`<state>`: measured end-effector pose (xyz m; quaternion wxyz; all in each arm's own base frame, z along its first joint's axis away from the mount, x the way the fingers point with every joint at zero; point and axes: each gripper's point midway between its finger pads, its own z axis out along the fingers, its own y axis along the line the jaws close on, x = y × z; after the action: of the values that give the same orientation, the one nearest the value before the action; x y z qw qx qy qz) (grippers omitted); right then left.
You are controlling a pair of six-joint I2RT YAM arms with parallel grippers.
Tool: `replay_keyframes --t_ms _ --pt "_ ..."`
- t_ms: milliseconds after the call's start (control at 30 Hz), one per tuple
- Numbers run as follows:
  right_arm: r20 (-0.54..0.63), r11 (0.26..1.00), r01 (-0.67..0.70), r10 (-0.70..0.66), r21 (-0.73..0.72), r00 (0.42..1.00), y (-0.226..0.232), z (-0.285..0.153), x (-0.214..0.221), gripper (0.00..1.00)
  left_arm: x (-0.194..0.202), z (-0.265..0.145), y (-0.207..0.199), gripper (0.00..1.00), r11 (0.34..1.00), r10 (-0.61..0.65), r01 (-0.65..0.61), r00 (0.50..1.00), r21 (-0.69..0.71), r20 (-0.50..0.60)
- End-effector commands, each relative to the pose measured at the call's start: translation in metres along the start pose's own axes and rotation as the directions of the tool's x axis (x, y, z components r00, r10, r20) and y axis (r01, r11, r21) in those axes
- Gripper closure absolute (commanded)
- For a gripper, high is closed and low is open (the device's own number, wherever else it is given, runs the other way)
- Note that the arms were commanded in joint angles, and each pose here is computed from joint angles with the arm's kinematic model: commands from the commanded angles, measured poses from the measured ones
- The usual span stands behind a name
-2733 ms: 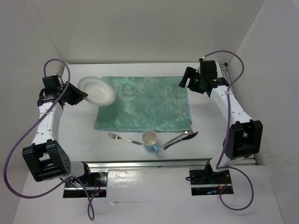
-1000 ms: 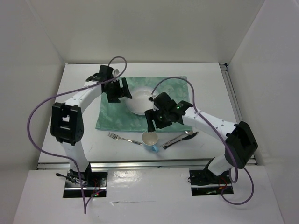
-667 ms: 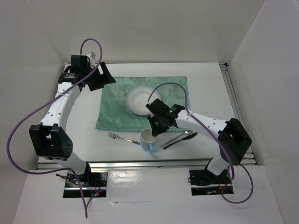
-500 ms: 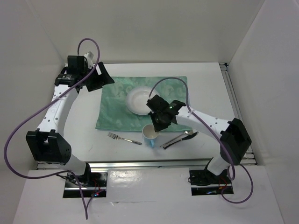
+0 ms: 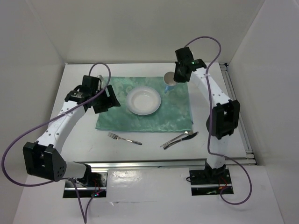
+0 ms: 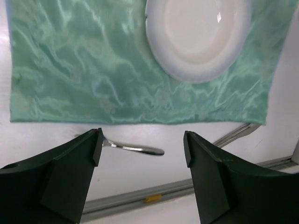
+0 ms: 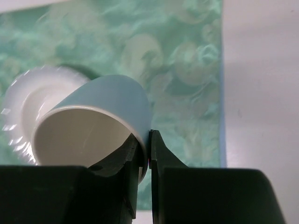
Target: Set the dinner table for one person
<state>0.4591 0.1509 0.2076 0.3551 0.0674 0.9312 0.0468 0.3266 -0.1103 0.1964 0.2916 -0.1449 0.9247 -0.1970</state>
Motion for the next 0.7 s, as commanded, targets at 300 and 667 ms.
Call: replay_keyframes --t_ms 300,667 --pt "0.016 0.995 -0.085 0.085 0.051 0.996 -0.04 0.087 -0.056 1.0 0.08 0.012 0.025 0.14 0.986 -0.076 0.064 0.994 -0.156 -0.073" --pt "-0.053 0.994 -0.1 0.103 0.041 0.993 -0.05 0.129 -0.035 0.97 0.129 0.033 0.031 0.16 0.949 -0.169 0.109 0.968 -0.295 -0.184"
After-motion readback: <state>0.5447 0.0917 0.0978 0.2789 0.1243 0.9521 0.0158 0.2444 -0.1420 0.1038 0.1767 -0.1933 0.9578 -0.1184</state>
